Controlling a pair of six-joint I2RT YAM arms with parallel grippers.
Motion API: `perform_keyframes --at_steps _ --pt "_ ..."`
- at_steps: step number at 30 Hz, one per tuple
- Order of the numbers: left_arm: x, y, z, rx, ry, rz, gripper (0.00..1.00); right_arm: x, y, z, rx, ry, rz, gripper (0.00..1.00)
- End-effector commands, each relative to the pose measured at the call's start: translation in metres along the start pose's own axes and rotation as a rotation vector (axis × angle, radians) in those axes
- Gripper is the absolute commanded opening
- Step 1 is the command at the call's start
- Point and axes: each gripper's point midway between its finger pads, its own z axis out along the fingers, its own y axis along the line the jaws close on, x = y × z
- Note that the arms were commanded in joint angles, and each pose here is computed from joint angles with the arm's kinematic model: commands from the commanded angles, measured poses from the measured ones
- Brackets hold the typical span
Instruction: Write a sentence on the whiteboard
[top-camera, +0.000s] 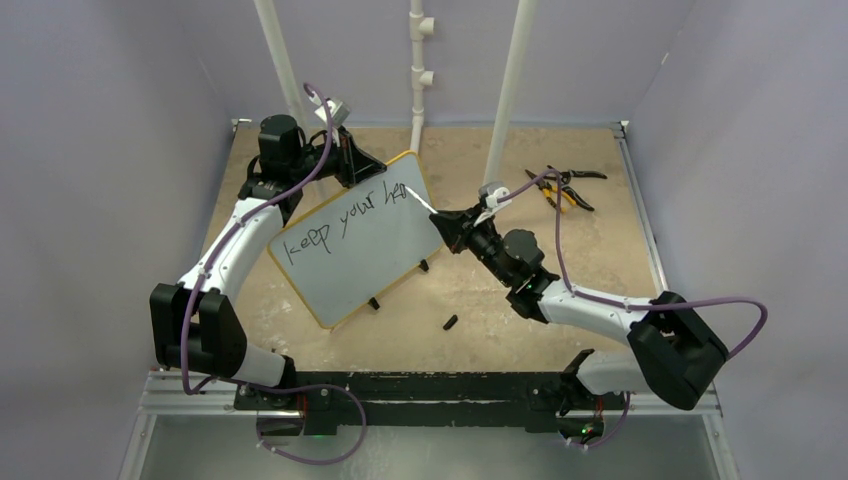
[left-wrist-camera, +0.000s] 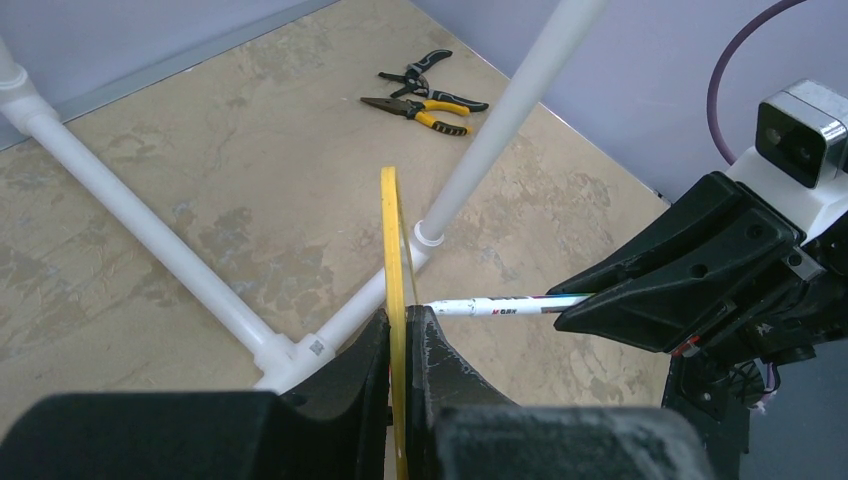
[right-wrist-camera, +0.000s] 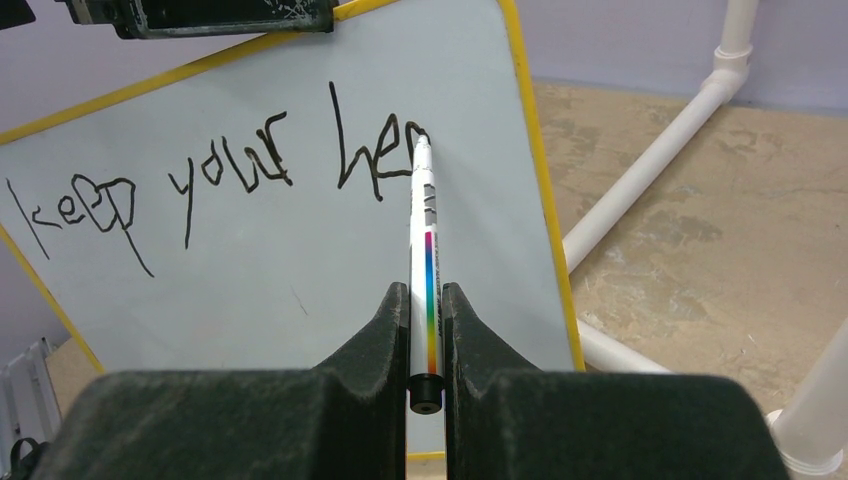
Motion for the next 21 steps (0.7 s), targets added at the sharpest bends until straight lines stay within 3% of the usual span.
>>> perform_keyframes --at_steps 1,10,21 --pt "-0.012 -0.013 -0.001 0.043 -0.037 0.06 0.0 -0.009 -0.004 0.004 0.026 -0.031 -0.008 0.0" --pt "-0.013 -0.014 -0.001 0.045 -0.039 0.059 0.0 0.018 -0.013 -0.011 0.054 0.031 0.028 0.0" --pt "-0.013 -0.014 -0.001 0.047 -0.039 0.059 0.0 0.003 -0.017 -0.012 0.097 0.003 0.028 0.0"
